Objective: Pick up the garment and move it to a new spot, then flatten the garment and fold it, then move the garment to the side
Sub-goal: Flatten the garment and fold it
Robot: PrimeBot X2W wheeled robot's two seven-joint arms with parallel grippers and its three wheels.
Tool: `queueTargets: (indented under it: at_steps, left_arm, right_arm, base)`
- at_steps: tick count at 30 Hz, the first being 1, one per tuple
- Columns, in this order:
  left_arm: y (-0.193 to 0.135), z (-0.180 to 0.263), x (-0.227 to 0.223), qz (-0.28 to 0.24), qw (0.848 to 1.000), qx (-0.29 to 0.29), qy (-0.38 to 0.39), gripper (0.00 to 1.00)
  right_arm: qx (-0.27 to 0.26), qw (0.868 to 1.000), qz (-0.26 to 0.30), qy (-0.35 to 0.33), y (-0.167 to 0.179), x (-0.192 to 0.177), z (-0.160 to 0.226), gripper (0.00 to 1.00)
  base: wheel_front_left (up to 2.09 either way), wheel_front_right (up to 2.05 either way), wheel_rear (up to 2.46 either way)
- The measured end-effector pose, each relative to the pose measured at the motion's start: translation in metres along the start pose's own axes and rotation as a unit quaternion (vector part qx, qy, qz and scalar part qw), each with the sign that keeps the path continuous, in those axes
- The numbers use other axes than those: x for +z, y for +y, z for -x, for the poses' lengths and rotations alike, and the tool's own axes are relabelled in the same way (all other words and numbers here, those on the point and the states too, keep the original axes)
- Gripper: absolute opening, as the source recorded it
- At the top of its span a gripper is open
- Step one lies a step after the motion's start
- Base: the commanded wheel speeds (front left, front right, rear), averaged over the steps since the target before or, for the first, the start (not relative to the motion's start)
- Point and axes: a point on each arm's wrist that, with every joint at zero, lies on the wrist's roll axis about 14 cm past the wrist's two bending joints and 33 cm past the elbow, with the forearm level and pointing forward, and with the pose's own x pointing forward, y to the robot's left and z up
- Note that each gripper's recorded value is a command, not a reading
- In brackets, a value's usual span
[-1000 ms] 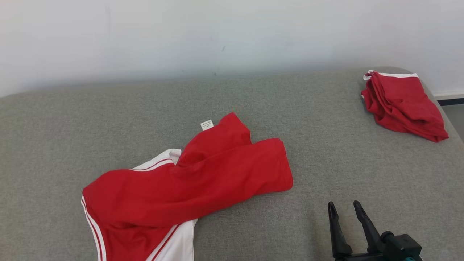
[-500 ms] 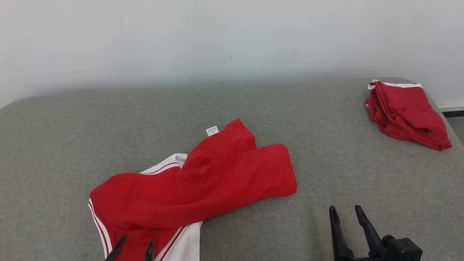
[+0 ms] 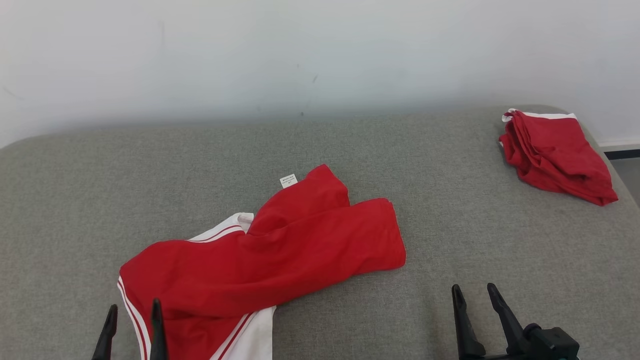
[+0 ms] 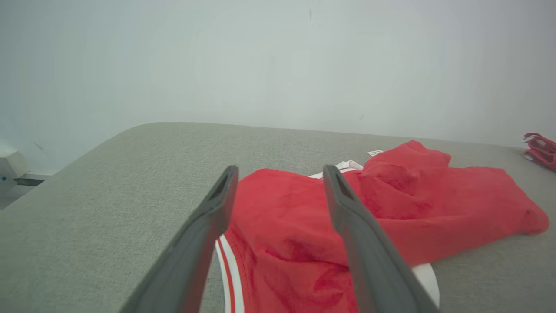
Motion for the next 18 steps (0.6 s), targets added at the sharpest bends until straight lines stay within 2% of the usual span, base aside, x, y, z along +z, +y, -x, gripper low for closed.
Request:
queueTargets:
  at_steps: [9, 18]
  left_arm:
    - [0.012, 0.003, -0.016, -0.006, 0.999, 0.024, 0.024, 1.00]
    - [0.014, -0.009, -0.019, -0.005, 0.999, 0.029, 0.027, 1.00]
  right_arm:
    - [0.007, 1.000, 0.002, 0.011, 0.003, -0.006, -0.009, 1.00]
    - [0.050, 0.998, 0.029, 0.016, 0.023, -0.002, -0.068, 1.00]
  base:
    - [0.00, 0.00, 0.00]
    - [0.00, 0.00, 0.00]
